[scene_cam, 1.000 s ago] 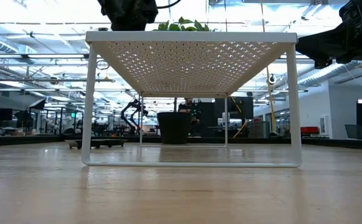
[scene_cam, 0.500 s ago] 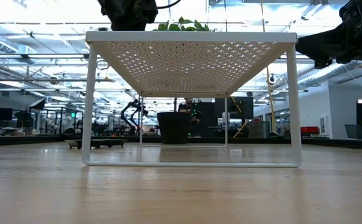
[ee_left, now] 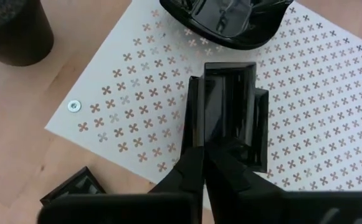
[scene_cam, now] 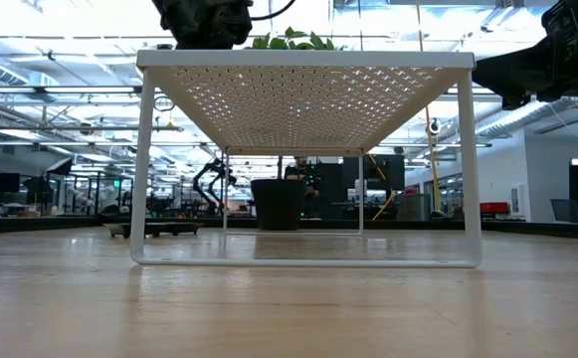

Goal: Pick & Place Mini shaped plates
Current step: Stack the black square plate on top of the the black square plate on the shelf

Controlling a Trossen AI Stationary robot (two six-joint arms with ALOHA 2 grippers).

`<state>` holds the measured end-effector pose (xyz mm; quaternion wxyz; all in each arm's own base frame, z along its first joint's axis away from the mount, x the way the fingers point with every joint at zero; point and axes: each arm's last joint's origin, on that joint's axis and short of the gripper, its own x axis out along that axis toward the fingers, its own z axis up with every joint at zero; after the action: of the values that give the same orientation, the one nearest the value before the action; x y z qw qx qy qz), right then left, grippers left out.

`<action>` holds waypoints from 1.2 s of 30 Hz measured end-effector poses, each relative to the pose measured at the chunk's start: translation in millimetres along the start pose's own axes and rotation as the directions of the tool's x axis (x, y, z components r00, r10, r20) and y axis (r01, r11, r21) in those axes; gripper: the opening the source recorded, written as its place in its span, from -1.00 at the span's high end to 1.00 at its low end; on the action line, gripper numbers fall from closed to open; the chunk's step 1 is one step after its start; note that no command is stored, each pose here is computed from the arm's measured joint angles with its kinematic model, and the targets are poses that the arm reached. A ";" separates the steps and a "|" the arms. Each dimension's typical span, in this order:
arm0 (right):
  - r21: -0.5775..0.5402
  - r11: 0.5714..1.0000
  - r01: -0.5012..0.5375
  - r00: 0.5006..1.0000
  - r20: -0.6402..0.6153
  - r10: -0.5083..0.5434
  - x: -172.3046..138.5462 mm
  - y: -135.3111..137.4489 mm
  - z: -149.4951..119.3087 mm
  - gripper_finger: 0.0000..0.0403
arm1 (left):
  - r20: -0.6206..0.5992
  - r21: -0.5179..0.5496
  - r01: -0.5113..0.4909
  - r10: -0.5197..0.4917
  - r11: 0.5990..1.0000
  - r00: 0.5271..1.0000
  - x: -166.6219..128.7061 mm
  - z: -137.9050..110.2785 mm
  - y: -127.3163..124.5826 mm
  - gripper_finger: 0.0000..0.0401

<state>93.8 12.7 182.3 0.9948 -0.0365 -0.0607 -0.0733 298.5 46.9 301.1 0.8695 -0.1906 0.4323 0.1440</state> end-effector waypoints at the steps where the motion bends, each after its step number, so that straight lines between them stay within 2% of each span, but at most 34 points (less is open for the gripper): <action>1: 0.000 1.000 0.000 1.000 0.000 0.000 0.0 0.0 0.0 0.49 | 0.000 0.000 0.000 0.000 1.000 1.000 0.0 0.0 0.0 0.89; 8: 0.000 1.000 0.000 1.000 0.000 0.000 0.0 0.0 0.0 0.49 | 0.003 0.007 -0.008 0.008 1.000 1.000 0.0 0.1 0.2 0.69; 13: 0.000 1.000 0.000 1.000 0.000 0.000 0.0 0.0 0.0 0.49 | 0.024 0.062 -0.019 0.017 0.998 1.000 -2.0 1.3 0.3 0.57; 20: 0.000 1.000 0.000 1.000 0.000 0.000 0.0 0.0 0.0 0.49 | 0.118 0.073 -0.158 0.149 0.985 0.982 -2.6 6.8 3.1 0.49; 25: 0.000 1.000 0.000 1.000 0.000 0.000 0.0 0.0 0.0 0.49 | 0.124 0.178 -0.094 0.073 0.979 0.990 -2.4 6.7 -5.8 0.52; 27: 0.000 1.000 0.000 1.000 0.000 0.000 0.0 0.0 0.0 0.49 | 0.141 0.180 -0.092 0.067 0.979 0.988 -2.6 7.3 -8.7 0.53; 31: 0.000 1.000 0.000 1.000 0.000 0.000 0.0 0.0 0.0 0.49 | 0.160 0.173 -0.153 0.126 0.973 0.979 4.0 9.2 -8.3 0.53; 36: 0.000 1.000 0.000 1.000 0.000 0.000 0.0 0.0 0.0 0.49 | 0.141 0.171 -0.278 0.256 0.945 0.956 25.4 8.5 -4.8 0.54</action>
<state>93.8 12.7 182.3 0.9948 -0.0367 -0.0605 -0.0733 321.3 48.8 286.3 0.8798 -0.0383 0.4143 0.2298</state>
